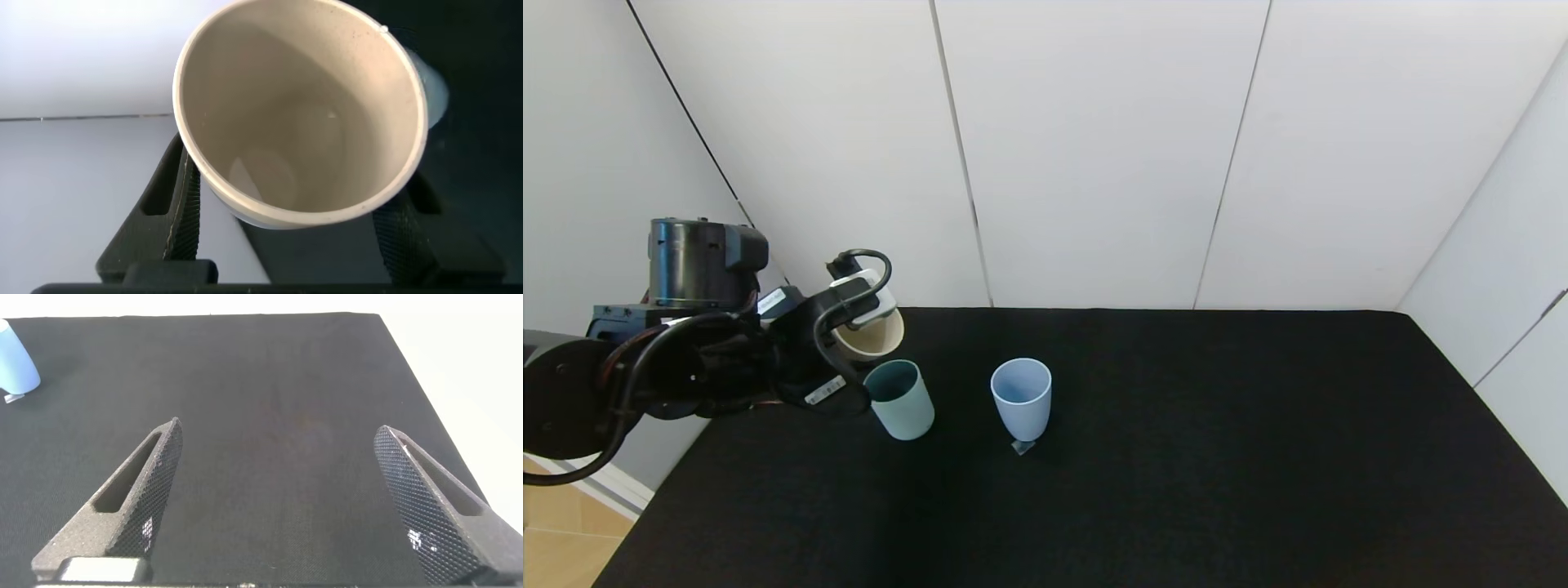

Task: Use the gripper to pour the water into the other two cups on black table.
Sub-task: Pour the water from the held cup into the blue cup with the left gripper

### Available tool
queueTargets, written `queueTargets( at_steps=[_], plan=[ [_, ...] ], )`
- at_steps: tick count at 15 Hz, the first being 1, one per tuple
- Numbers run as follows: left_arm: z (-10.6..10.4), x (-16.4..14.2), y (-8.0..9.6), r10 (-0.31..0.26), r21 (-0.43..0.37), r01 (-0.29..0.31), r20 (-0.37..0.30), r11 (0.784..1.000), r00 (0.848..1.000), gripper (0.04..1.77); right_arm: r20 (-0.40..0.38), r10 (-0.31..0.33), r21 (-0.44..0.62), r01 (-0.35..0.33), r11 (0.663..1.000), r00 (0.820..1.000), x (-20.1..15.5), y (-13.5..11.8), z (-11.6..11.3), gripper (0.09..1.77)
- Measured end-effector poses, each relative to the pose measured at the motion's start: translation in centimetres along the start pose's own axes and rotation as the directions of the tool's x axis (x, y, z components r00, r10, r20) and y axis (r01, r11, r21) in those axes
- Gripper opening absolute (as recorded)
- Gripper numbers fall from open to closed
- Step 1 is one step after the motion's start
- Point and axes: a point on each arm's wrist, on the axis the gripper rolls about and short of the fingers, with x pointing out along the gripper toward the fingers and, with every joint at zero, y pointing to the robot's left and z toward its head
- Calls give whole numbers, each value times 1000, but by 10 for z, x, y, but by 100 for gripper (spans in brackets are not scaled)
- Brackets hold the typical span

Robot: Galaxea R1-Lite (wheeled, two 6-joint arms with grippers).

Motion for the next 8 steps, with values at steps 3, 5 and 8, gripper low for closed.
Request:
queueTargets(
  at_steps=[3, 5, 8],
  plan=[
    [17, -6, -12, -41, -19, 42, 36, 999, 999, 120, 0, 0, 0, 0, 1000, 1000, 0, 0, 0, 171],
    [29, -9, -20, -61, -3, 61, 46, 998, 997, 120, 0, 1, 0, -1, 1000, 1000, 0, 0, 0, 171],
    [46, -11, -30, -64, 12, 63, 63, 998, 996, 120, 0, 0, 0, 0, 1000, 1000, 0, 0, 0, 171]
  ],
)
